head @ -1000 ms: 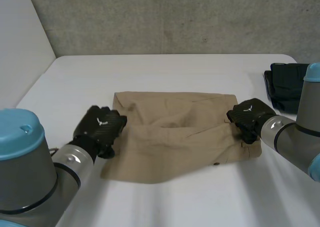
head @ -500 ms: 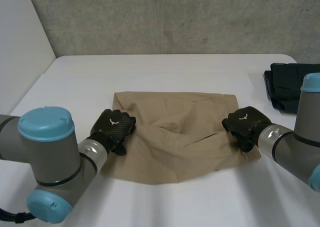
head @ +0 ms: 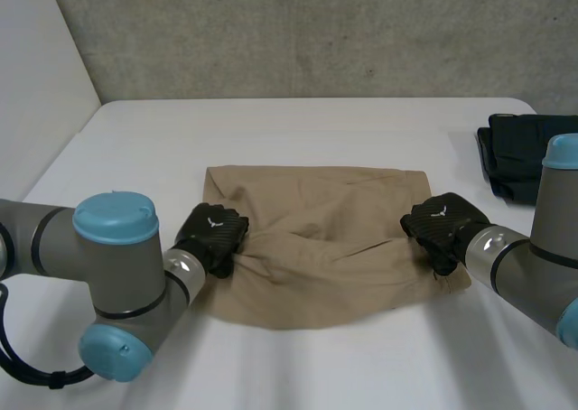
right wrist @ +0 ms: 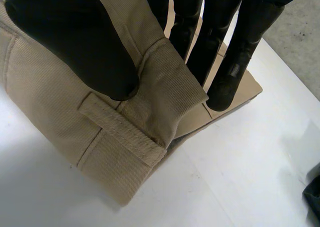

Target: Fold the laundry.

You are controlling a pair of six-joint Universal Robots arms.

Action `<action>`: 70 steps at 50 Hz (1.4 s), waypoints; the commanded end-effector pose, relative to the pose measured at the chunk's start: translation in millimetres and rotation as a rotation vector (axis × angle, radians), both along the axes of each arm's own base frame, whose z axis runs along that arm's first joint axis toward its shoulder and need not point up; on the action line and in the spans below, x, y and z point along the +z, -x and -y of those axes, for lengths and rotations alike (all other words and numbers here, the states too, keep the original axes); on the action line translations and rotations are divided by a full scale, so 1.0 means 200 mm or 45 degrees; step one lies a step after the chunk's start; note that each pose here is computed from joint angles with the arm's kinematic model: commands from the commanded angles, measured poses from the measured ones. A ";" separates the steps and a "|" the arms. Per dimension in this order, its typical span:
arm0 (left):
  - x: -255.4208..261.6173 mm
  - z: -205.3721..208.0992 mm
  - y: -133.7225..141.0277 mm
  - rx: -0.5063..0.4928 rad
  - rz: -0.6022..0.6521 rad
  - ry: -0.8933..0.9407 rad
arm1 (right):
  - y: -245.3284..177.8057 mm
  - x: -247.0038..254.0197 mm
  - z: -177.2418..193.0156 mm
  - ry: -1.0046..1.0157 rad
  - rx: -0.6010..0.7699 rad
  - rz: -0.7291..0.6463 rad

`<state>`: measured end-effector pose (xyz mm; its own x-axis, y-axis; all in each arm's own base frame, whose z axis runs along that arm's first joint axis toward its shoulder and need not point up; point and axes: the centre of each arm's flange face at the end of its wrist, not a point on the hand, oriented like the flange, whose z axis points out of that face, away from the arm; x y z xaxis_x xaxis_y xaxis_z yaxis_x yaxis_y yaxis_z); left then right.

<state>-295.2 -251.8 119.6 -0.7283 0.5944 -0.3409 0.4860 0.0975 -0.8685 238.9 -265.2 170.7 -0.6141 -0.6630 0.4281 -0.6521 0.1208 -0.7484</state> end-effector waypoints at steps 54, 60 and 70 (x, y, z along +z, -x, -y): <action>0.78 0.21 0.01 0.133 -0.166 0.332 | -0.06 0.53 0.26 0.338 -0.053 0.031; 1.15 0.34 0.07 0.203 -0.364 0.635 | -0.24 0.90 0.40 0.864 -0.073 0.295; 1.71 0.33 0.02 0.300 -0.766 1.143 | -0.26 1.29 0.43 1.320 -0.155 0.531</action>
<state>-305.7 -326.7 417.9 -0.9569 0.1844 -0.2242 0.0974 -0.5235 -0.8464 292.0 -351.0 402.3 -0.8398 -0.1077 0.5320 -0.3856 -0.5715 -0.7244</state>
